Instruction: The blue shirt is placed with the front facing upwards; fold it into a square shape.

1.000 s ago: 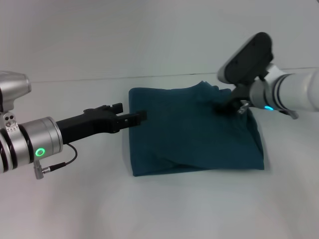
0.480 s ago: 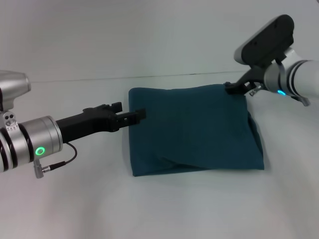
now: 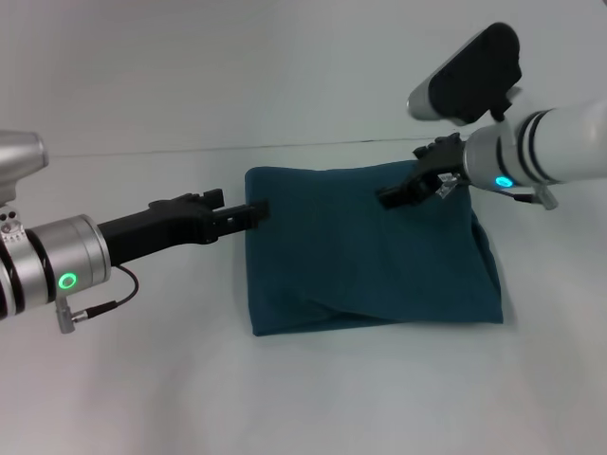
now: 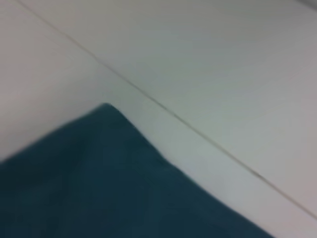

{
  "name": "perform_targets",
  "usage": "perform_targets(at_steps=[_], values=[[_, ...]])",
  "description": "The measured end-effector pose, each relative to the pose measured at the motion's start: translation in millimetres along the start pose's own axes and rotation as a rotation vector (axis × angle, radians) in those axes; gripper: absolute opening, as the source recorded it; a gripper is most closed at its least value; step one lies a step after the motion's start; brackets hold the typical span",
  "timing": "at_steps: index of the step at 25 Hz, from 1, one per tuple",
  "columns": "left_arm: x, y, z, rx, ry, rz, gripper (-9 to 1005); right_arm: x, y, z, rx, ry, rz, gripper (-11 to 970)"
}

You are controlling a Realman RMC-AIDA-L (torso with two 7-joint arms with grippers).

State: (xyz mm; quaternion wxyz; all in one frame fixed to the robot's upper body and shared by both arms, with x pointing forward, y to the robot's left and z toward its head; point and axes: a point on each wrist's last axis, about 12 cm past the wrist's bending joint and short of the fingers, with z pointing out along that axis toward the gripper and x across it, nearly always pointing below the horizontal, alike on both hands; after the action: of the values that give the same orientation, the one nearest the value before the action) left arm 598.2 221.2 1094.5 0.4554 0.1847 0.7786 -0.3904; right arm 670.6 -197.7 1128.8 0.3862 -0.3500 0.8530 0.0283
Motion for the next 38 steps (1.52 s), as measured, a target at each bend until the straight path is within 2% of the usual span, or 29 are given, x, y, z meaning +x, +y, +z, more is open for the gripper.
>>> perform_targets(at_steps=[7, 12, 17, 27, 33, 38], values=[[0, 0.9, -2, -0.005, 0.02, 0.007, 921, -4, 0.9, -28, -0.129, 0.034, 0.04, 916], [1, 1.5, -2, -0.01, 0.024, 0.004, 920, 9, 4.2, -33, -0.19, 0.09, 0.079, 916], [0, 1.4, -2, -0.01, 0.023, 0.004, 920, 21, 5.0, -31, -0.194, 0.117, 0.096, 916], [-1, 1.0, -1, -0.008, 0.023, 0.006, 919, 44, 6.7, -20, -0.168, 0.202, 0.085, 916], [0, 1.2, -1, -0.008, 0.023, 0.005, 921, 53, -8.2, -21, -0.064, 0.216, 0.093, 916], [1, 0.6, -1, -0.007, 0.024, 0.003, 920, 48, -18.8, -23, -0.009, 0.153, 0.115, 916]])
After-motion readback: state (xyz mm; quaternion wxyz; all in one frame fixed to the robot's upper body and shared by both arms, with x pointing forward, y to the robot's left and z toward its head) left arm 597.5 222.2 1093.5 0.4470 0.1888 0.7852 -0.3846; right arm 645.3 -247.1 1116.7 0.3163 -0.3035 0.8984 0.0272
